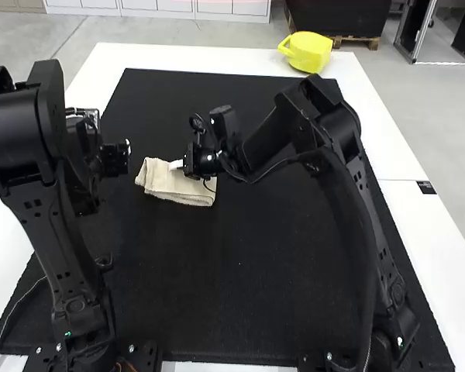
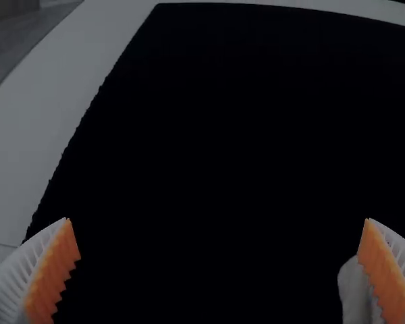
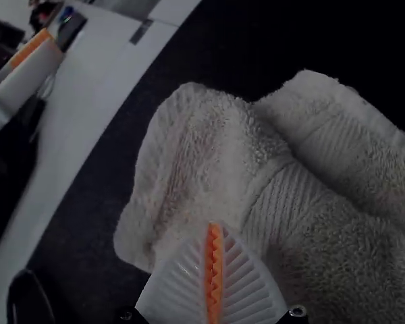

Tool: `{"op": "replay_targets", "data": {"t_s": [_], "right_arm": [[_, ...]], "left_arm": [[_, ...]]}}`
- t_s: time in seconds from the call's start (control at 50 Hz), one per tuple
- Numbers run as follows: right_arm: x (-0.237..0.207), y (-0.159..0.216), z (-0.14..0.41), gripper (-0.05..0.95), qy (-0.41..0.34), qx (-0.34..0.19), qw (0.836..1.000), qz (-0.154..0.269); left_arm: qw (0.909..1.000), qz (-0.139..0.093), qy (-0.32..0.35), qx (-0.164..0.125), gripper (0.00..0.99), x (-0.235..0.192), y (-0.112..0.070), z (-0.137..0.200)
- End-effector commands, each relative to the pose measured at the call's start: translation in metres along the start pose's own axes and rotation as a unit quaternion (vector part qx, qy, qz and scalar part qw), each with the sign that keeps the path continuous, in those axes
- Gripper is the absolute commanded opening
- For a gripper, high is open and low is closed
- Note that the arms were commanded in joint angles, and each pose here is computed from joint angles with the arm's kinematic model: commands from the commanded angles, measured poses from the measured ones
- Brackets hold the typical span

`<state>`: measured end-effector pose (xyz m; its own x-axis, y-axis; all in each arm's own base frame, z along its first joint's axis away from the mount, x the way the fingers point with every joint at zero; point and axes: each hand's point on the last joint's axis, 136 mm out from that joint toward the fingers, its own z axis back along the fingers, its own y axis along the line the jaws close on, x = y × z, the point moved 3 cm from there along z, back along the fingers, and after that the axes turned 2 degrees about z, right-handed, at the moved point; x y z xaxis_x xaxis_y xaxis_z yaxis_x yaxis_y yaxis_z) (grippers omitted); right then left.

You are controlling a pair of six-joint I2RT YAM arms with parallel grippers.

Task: Fold the towel.

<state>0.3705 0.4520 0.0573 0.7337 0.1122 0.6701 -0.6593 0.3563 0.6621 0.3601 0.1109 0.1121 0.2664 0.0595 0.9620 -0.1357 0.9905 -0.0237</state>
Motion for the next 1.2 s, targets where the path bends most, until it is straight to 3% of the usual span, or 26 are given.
{"op": "replay_targets", "data": {"t_s": [0.0, 0.88, 1.18], "right_arm": [[0.011, 0.014, -0.008, -0.02, -0.01, 0.021, 1.0, 0.007], [-0.03, -0.026, -0.042, -0.02, 0.011, 0.001, 1.0, 0.005], [0.041, 0.017, -0.014, -0.02, -0.039, 0.022, 0.999, -0.007]], "left_arm": [[0.9999, 0.007, -0.006, 0.004, 0.969, 0.003, 0.001, 0.001], [0.9997, 0.019, -0.015, 0.006, 0.969, 0.009, 0.002, 0.001], [0.9994, 0.019, -0.028, 0.006, 0.969, 0.024, 0.002, 0.003]]}}
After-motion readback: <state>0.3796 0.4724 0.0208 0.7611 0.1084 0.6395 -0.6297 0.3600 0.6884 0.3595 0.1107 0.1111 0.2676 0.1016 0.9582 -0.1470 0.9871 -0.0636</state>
